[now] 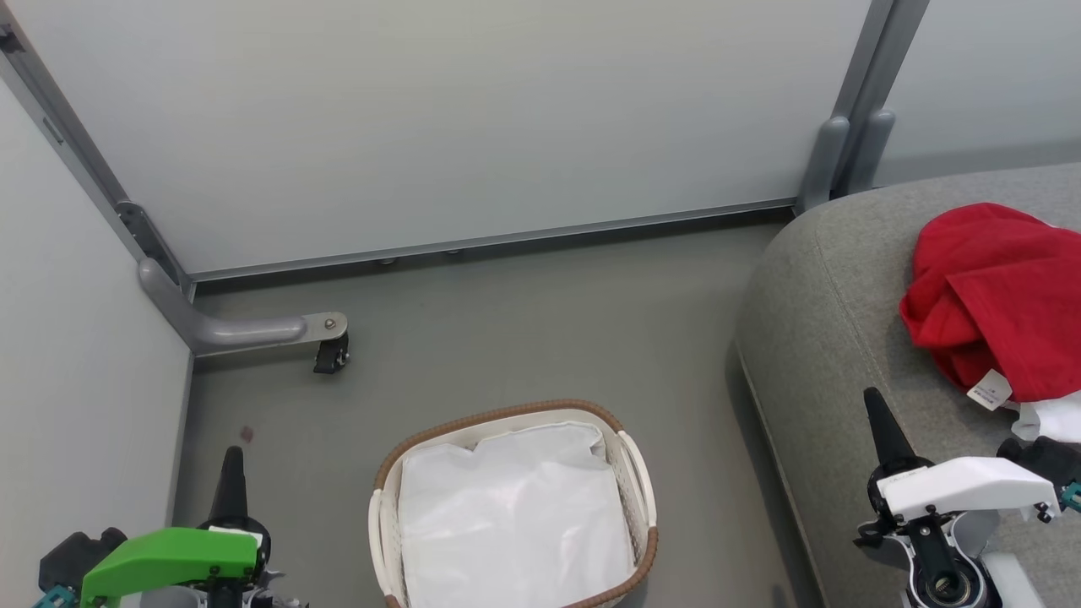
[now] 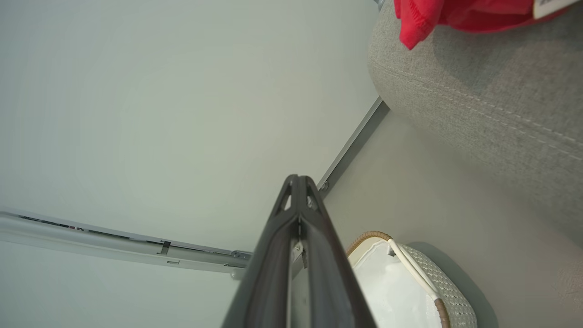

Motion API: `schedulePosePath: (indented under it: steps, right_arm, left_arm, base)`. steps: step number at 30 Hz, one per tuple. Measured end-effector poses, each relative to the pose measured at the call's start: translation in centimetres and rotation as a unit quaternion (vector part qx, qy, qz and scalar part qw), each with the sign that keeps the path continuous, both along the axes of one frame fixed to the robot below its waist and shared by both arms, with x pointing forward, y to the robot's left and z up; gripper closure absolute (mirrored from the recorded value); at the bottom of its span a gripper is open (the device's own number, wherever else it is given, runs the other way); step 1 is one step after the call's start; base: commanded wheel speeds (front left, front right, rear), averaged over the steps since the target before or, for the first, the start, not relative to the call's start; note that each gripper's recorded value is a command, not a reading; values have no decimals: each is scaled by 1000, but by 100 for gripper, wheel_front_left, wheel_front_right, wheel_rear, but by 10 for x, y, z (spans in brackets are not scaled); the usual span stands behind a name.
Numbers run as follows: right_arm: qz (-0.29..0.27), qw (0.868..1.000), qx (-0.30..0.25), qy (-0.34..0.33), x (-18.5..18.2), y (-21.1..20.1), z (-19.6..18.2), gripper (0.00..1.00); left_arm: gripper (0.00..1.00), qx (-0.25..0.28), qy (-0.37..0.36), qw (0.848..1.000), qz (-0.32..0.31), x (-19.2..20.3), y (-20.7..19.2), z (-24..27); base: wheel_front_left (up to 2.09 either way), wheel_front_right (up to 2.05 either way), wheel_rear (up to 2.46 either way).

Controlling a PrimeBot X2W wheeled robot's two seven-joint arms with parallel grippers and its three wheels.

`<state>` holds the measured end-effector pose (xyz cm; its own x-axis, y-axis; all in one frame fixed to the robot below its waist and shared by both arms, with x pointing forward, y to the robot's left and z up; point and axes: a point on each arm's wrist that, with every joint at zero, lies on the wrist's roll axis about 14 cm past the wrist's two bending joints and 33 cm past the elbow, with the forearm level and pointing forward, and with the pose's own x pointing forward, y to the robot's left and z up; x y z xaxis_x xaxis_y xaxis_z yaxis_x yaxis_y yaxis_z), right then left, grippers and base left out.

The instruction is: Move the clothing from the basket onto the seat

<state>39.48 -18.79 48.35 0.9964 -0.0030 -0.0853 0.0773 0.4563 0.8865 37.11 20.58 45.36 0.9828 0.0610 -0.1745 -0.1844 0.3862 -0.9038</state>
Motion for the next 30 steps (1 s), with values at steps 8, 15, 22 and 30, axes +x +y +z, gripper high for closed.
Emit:
schedulePosePath:
  steps: [8, 15, 22, 30]
  right_arm:
    - [-4, 998, 55, -6, -1, -2, 4, 100]
    - [-6, 996, 88, -12, -1, -4, 8, 100]
    - [-7, 993, 120, -17, -1, -5, 11, 100]
    - [-7, 988, 152, -23, -2, -6, 15, 100]
  left_arm:
    - [100, -47, -17, 999, 0, 4, -2, 10]
    - [100, -74, -26, 997, -1, 6, -3, 15]
    - [100, -101, -40, 994, -1, 9, -3, 23]
    - [100, -128, -51, 990, -3, 11, -5, 29]
  base:
    - [0, 0, 0]
    - [0, 0, 0]
    - [0, 0, 0]
    - [0, 0, 0]
